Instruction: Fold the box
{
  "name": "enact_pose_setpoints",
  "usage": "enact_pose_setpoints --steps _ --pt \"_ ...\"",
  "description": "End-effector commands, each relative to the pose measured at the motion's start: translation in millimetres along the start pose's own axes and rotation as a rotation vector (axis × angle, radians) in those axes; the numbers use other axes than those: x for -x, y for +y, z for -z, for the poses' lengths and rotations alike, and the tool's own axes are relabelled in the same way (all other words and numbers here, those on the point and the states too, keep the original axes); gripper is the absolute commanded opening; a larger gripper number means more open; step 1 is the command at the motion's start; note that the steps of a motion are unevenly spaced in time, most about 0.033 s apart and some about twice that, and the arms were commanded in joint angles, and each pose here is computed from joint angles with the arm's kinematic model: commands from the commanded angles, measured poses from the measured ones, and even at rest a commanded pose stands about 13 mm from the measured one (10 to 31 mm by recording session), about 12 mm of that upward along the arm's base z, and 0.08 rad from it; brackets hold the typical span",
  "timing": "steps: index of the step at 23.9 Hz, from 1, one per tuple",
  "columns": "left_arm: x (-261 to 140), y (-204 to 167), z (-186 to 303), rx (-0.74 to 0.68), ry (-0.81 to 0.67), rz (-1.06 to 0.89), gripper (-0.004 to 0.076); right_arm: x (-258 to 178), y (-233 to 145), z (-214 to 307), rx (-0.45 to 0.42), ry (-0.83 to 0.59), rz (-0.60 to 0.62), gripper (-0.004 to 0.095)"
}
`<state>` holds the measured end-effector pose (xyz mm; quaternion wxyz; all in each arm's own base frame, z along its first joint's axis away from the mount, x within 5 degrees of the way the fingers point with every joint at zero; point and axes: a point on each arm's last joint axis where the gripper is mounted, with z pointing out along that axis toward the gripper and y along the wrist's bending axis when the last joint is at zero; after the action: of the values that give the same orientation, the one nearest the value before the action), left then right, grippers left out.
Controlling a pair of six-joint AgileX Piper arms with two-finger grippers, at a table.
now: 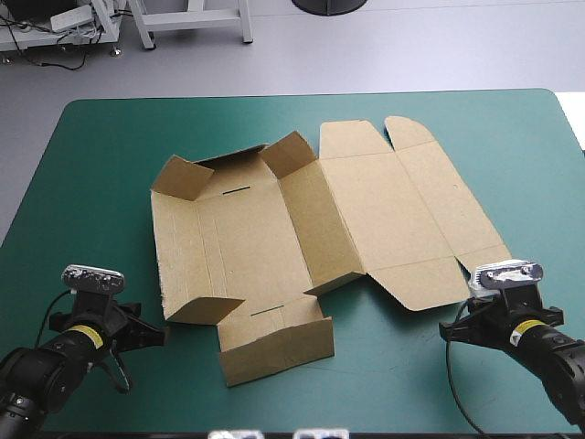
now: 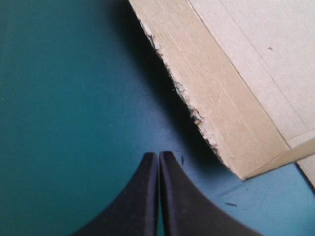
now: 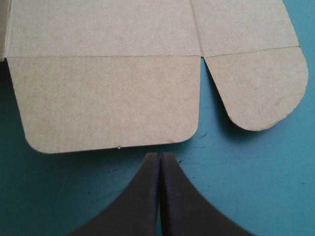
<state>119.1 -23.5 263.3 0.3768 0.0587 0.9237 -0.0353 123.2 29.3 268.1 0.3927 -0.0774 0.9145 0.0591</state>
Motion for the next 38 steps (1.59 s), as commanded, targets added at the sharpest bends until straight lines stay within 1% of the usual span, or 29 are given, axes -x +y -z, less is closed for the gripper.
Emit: enact_pose_setpoints --steps 1,8,14,17,18,20,21,22,23,25,26,31,34,38 --pt "17 -2 11 -0.018 -0.09 0.011 -0.0006 21 2 16 0.007 -0.059 0.019 -0.0024" --pt "31 -3 19 -0.024 -0.169 0.008 -0.0006 27 2 21 0.008 -0.082 0.019 -0.0024" --pt "31 -3 19 -0.024 -0.17 0.008 -0.0006 28 3 21 0.021 -0.091 0.014 -0.0024" --pt "28 -4 19 -0.037 -0.136 0.031 0.0001 28 3 21 0.023 -0.093 0.013 -0.0024" --pt "28 -5 19 -0.051 -0.125 0.049 0.0018 28 3 21 0.023 -0.091 0.013 -0.0024" --pt "29 -8 22 -0.085 -0.114 0.087 0.0118 28 3 21 0.023 -0.09 0.013 -0.0024" --pt "31 -9 25 -0.095 -0.109 0.097 0.0227 28 3 21 0.023 -0.09 0.013 -0.0024" --pt "31 -9 26 -0.1 -0.105 0.103 0.028 28 3 21 0.023 -0.09 0.013 -0.0025" --pt "34 -10 29 -0.108 -0.104 0.111 0.0421 28 3 21 0.023 -0.09 0.013 -0.0025" --pt "36 -12 33 -0.125 -0.096 0.134 0.0529 28 3 21 0.023 -0.09 0.013 -0.0025" --pt "37 -12 35 -0.128 -0.08 0.158 0.0564 28 3 21 0.023 -0.09 0.013 -0.0025" --pt "40 -16 32 -0.158 0.006 0.235 0.0539 28 3 21 0.023 -0.092 0.015 -0.0024" --pt "48 -20 29 -0.19 0.012 0.267 0.0539 28 3 21 0.022 -0.09 0.017 -0.0025" --pt "59 -22 23 -0.192 0.029 0.274 0.0539 28 3 21 0.022 -0.09 0.017 -0.0024"
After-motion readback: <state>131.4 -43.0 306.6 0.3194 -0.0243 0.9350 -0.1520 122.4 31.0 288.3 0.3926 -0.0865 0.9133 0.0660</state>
